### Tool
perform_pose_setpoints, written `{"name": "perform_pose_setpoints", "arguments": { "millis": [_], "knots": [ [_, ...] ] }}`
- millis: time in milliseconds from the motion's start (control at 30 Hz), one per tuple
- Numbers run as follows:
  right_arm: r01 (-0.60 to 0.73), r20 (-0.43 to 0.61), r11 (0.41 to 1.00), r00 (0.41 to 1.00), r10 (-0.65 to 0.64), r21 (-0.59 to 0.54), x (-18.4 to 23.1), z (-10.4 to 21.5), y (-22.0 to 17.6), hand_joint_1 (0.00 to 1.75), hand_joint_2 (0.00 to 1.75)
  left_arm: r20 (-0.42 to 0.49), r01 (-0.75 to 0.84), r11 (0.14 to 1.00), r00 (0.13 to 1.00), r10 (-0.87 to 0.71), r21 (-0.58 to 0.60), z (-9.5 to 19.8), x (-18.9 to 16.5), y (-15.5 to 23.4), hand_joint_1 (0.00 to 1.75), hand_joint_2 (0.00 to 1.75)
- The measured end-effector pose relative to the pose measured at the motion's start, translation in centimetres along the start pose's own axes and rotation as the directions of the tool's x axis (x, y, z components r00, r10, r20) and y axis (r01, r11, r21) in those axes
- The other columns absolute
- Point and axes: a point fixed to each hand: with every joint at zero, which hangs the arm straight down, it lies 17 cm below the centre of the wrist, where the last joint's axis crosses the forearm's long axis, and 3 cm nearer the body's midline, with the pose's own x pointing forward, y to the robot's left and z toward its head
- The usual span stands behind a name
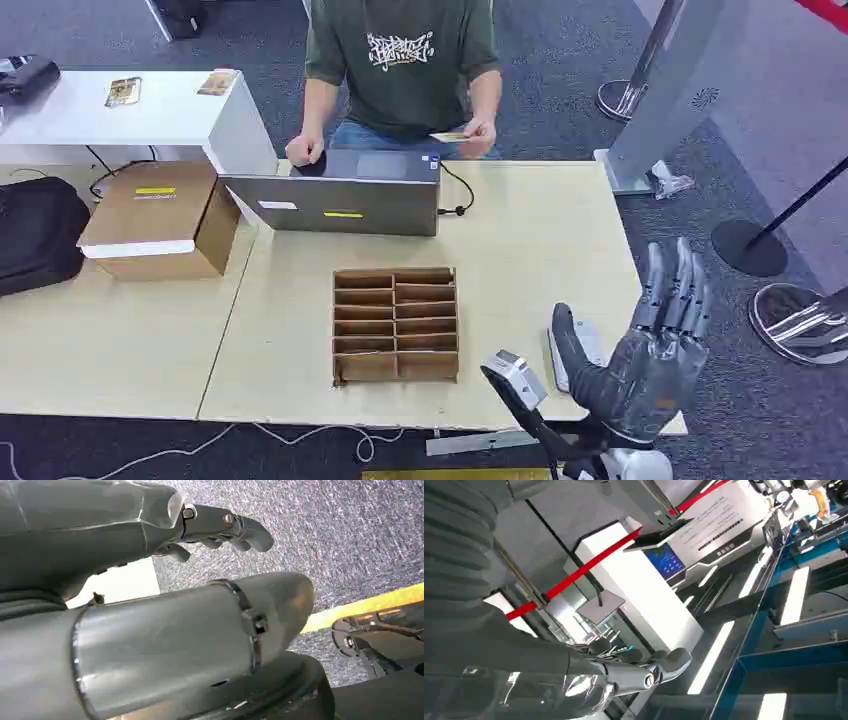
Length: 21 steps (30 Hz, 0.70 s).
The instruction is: Pass the card to the sensor for recognition and then transmit it.
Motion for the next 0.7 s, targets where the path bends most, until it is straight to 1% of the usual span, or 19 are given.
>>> {"name": "perform_pose_setpoints", "arguments": {
  "millis": [433, 700],
  "knots": [
    [0.010, 0.002, 1.000, 1.000, -0.010, 0.000, 0.3, -0.1, 0.2, 0.00, 1.75, 0.000, 0.002, 1.000, 1.000, -0.002, 0.001, 0.0, 0.0, 0.0, 0.00, 0.00],
    [0.033, 0.095, 0.999, 0.995, -0.029, -0.039, 2.4, -2.5, 1.0, 0.00, 1.75, 0.004, 0.023, 1.000, 1.000, -0.023, 0.005, 0.0, 0.0, 0.1, 0.00, 0.00]
  ]
}}
